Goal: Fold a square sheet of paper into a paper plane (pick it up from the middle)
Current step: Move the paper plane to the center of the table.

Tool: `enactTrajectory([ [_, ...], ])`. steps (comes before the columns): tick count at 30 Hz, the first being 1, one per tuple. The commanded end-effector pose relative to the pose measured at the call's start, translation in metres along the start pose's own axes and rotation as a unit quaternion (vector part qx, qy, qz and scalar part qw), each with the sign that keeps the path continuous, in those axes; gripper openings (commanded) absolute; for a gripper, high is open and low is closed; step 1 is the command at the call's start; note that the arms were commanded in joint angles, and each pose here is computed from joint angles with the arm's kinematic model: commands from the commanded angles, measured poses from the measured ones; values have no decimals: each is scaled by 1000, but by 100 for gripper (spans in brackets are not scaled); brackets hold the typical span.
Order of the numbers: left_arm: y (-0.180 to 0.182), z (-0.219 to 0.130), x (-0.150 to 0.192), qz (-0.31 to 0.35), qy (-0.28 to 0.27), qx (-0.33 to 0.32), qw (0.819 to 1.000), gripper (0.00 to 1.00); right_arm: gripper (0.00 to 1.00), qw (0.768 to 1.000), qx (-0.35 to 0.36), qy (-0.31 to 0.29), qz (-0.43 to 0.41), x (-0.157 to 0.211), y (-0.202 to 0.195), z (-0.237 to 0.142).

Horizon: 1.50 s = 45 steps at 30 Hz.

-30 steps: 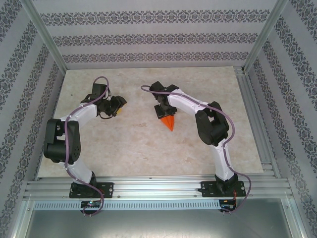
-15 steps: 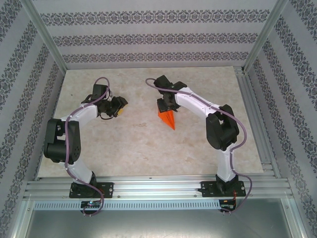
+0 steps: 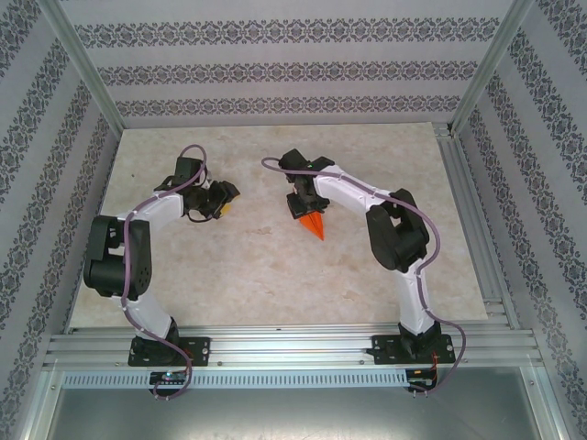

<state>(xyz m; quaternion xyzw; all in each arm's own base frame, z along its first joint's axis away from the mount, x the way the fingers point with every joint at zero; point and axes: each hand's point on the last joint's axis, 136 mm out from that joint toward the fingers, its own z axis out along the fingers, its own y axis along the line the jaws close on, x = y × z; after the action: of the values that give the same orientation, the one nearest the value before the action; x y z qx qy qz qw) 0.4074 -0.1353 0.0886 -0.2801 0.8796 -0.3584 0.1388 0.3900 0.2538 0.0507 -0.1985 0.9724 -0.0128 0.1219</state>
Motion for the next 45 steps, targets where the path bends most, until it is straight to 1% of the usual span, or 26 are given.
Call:
enactTrajectory([
  [1,-11,5,-1,16,4,13,1000,49,51,999,9,18,-26,2,1,5],
  [8,-12,7,-1,15,8,15,1000,49,53,998,7,44,-37,11,5,15],
  [14,-13,8,0,15,12,16,1000,49,55,998,-8,44,-36,11,12,11],
  [25,-13,10,1,15,16,18,1000,49,56,997,20,57,-47,16,8,22],
  [29,-14,9,1,16,16,17,1000,49,52,997,29,58,-47,15,6,23],
  [37,-15,9,1,17,17,17,1000,49,42,998,36,36,-29,8,-2,13],
  [40,-15,8,1,18,18,16,1000,49,37,999,32,31,-19,7,-6,12],
  [42,-16,8,1,18,16,17,1000,49,28,999,27,31,-15,7,-7,12],
  [45,-17,8,1,18,17,17,1000,49,27,999,25,30,-10,7,-8,13],
])
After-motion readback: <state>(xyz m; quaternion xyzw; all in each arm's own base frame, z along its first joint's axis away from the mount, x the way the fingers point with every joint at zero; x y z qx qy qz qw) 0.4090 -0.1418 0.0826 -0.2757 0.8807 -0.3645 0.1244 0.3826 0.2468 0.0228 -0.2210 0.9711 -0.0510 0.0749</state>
